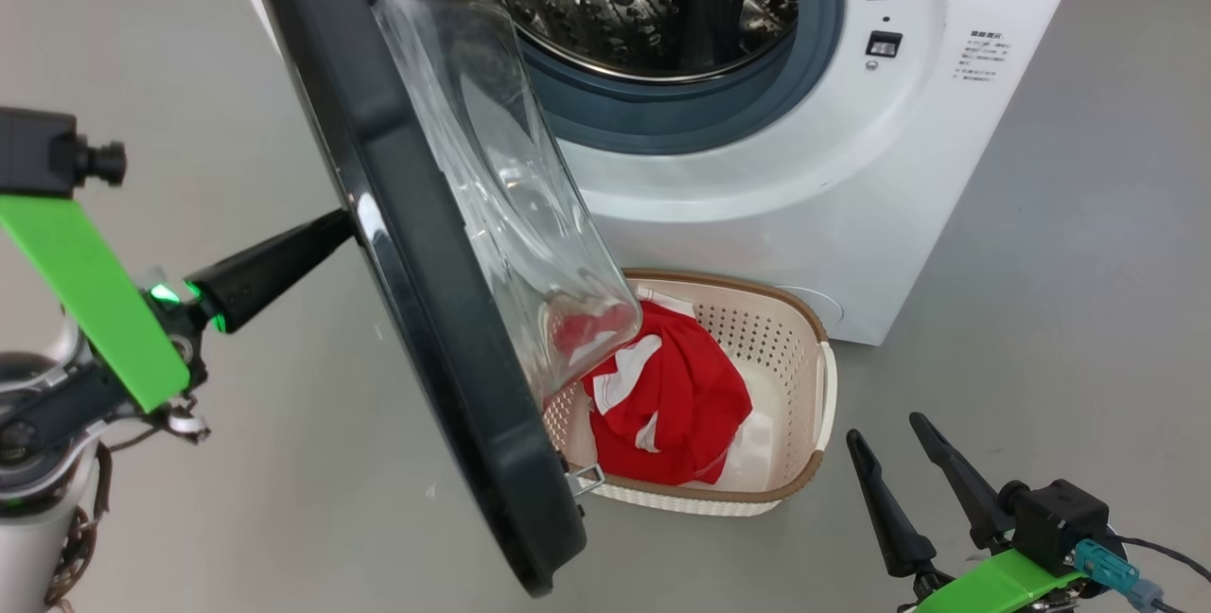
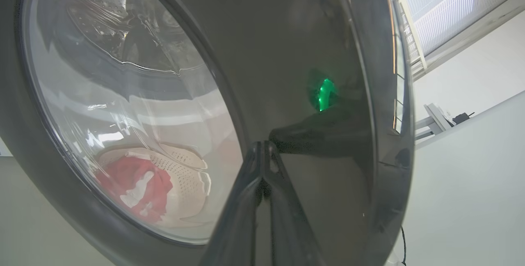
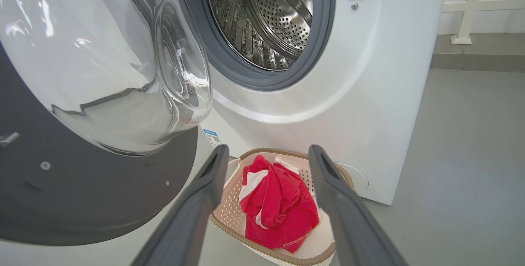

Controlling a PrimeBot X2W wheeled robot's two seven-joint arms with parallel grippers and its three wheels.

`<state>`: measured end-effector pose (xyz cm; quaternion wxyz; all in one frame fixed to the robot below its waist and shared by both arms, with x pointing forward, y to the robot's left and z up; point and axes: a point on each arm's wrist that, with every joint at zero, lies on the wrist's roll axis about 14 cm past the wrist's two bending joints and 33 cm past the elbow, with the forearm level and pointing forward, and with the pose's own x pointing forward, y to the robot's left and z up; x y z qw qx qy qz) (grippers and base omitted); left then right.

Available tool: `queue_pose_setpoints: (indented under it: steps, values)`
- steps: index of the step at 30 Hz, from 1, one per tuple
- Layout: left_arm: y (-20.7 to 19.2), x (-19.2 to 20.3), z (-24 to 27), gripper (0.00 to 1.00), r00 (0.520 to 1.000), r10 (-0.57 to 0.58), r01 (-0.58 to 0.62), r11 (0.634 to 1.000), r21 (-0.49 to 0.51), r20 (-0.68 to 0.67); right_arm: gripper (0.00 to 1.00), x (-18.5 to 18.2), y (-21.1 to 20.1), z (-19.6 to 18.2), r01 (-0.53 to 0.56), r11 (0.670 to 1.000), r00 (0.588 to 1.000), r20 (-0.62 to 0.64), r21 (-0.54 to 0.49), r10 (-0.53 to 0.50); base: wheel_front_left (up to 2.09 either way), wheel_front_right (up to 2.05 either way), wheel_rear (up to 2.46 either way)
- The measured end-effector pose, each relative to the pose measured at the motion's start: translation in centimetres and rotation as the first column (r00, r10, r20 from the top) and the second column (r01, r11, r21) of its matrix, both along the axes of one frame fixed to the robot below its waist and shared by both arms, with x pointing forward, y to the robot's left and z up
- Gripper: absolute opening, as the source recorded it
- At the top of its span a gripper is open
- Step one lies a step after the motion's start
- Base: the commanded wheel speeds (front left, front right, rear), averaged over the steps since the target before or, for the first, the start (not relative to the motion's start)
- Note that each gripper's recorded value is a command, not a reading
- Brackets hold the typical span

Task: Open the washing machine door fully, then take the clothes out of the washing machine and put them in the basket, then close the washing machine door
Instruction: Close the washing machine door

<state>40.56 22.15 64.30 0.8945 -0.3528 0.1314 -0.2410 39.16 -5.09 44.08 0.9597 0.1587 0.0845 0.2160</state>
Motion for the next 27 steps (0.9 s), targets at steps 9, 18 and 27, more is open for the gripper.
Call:
queue_pose_setpoints:
  steps: [9, 18, 27]
  values:
    - [2.2, -1.2, -2.2, 0.40, 0.993, 0.119, -0.119, 0.993, -0.022, -0.018, 1.00, -0.1, 0.6, 0.3, -0.019, 1.000, 1.000, 0.008, 0.002, 0.019, 0.00, 0.00, 0.00]
    - [5.1, -3.0, -6.3, 1.00, 0.960, 0.271, -0.273, 0.961, -0.029, -0.078, 1.00, -0.3, 1.1, 0.5, -0.033, 0.999, 0.999, 0.013, 0.000, 0.033, 0.00, 0.00, 0.00]
    - [7.4, -5.2, -10.6, 1.00, 0.902, 0.407, -0.415, 0.909, -0.031, -0.143, 1.00, -0.8, 1.3, 0.2, -0.046, 0.999, 0.999, 0.005, -0.004, 0.046, 0.00, 0.00, 0.00]
